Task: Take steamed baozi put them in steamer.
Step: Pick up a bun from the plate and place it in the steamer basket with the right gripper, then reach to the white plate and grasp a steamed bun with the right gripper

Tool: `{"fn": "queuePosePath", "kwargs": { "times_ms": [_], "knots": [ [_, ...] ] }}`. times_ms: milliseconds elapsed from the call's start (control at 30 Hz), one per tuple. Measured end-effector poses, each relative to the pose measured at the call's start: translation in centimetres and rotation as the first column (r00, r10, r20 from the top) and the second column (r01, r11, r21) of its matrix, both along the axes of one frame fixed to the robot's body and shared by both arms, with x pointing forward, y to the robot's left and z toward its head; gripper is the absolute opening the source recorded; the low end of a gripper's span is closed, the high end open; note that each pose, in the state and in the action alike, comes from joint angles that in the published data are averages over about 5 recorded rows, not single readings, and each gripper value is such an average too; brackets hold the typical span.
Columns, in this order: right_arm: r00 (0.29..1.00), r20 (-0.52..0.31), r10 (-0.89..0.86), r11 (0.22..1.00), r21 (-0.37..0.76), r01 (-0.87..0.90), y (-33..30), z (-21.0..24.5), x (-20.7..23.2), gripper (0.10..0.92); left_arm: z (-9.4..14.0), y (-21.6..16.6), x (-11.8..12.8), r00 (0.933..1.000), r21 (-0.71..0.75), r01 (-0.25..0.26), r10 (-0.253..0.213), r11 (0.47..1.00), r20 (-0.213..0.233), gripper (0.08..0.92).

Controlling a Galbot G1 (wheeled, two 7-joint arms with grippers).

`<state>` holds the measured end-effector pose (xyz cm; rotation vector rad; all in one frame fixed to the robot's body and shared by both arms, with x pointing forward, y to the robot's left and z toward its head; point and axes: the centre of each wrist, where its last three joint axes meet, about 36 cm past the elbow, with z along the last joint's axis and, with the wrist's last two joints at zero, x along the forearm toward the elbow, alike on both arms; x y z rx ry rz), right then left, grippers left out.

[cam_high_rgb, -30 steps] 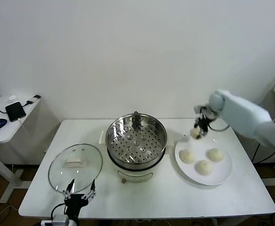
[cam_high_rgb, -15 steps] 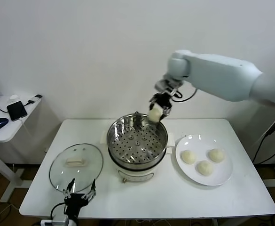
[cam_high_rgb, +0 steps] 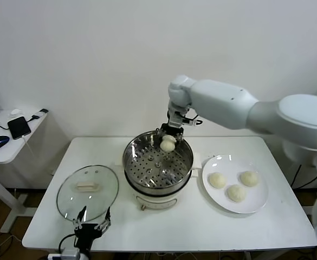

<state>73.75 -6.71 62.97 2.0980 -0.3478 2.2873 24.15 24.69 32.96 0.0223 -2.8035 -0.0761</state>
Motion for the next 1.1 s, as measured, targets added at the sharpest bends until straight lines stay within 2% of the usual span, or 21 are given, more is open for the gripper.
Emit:
{"fn": "queuePosePath", "kwargs": {
  "times_ms": [367, 533, 633, 867, 1100],
  "knots": [
    [0.999, 0.005, 0.033, 0.999, 0.034, -0.033, 1.5, -4.0, 1.5, 0.655, -0.3, 0.0, 0.3, 1.0000, 0.000, -0.002, 0.002, 1.000, 0.004, 0.823],
    [1.000, 0.007, 0.023, 0.998, 0.052, -0.024, 1.7, -4.6, 1.9, 0.774, -0.3, 0.0, 0.4, 1.0000, 0.000, -0.002, 0.002, 1.000, 0.008, 0.823],
    [1.000, 0.005, 0.021, 0.998, 0.066, -0.022, 1.6, -4.4, 1.9, 0.814, -0.3, 0.0, 0.4, 1.0000, 0.000, -0.002, 0.002, 1.000, 0.010, 0.823],
    [0.999, -0.020, 0.031, 0.996, 0.080, -0.030, 0.3, -0.1, 1.5, 0.823, 0.0, -0.2, 0.3, 0.9999, 0.001, 0.005, -0.005, 1.000, 0.014, 0.823],
    [0.992, -0.123, -0.030, 0.990, 0.136, 0.047, -6.7, 5.6, 0.1, 0.823, 0.3, -0.5, 0.1, 0.9997, -0.002, 0.014, -0.014, 1.000, 0.019, 0.823]
  ]
}}
